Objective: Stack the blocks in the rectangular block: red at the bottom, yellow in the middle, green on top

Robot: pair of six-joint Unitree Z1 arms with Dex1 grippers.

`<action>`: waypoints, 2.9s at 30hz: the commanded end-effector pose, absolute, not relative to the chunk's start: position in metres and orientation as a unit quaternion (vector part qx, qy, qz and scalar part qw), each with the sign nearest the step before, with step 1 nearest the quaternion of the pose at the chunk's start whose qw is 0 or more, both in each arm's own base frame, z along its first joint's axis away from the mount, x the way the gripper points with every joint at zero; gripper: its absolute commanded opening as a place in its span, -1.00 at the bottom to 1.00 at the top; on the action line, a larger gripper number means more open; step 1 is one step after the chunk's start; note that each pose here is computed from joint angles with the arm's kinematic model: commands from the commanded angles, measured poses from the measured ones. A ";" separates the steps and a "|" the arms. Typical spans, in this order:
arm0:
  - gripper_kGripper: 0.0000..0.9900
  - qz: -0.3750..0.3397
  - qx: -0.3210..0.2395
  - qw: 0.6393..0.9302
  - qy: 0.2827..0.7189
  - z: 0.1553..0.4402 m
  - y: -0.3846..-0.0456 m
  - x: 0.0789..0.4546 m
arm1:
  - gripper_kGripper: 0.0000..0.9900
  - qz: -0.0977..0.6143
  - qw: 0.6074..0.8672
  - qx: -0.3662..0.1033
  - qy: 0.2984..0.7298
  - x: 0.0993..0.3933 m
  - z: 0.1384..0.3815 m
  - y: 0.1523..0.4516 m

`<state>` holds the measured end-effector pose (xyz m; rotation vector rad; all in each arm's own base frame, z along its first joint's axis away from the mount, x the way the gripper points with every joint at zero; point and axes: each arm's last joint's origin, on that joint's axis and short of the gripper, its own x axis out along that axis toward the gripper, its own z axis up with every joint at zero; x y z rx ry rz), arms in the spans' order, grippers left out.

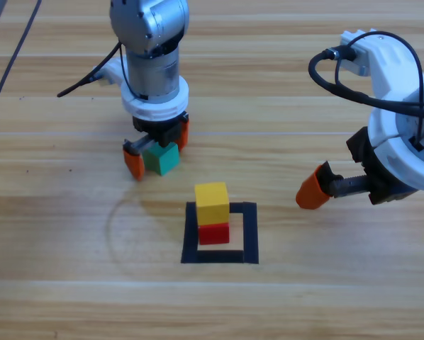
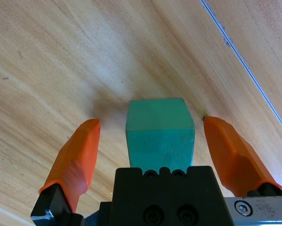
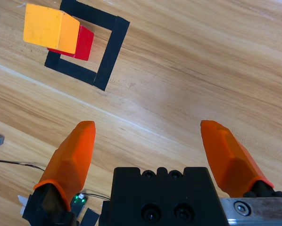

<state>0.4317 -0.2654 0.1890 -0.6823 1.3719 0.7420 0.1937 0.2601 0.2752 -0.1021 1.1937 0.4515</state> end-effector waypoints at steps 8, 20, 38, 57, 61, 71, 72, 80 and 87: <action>0.13 0.324 -0.286 0.658 0.617 0.175 -0.260 0.439 | 0.98 0.211 0.811 -0.032 0.544 0.191 0.286 0.243; -0.96 0.124 -0.181 0.712 0.667 0.220 -0.262 0.441 | 0.98 0.212 0.813 -0.030 0.542 0.190 0.288 0.241; -1.00 -0.118 0.016 0.759 0.640 0.316 -0.247 0.405 | 0.98 0.211 0.812 -0.029 0.543 0.188 0.288 0.239; -1.00 -0.125 0.064 0.730 0.669 0.315 -0.298 0.329 | 0.98 0.214 0.813 -0.027 0.541 0.186 0.290 0.236; -1.00 -0.100 0.043 0.737 0.667 0.319 -0.305 0.318 | 0.98 0.214 0.813 -0.027 0.541 0.186 0.290 0.236; -1.00 -0.033 -0.016 0.743 0.668 0.319 -0.320 0.300 | 0.98 0.215 0.812 -0.028 0.542 0.185 0.290 0.236; -1.00 -0.023 -0.027 0.743 0.668 0.321 -0.318 0.298 | 0.98 0.215 0.812 -0.028 0.542 0.185 0.290 0.236; -1.00 0.003 -0.035 0.739 0.673 0.306 -0.330 0.298 | 0.98 0.214 0.811 -0.028 0.543 0.185 0.289 0.236; -1.00 0.007 -0.017 0.738 0.675 0.293 -0.339 0.299 | 0.98 0.215 0.812 -0.028 0.542 0.185 0.290 0.235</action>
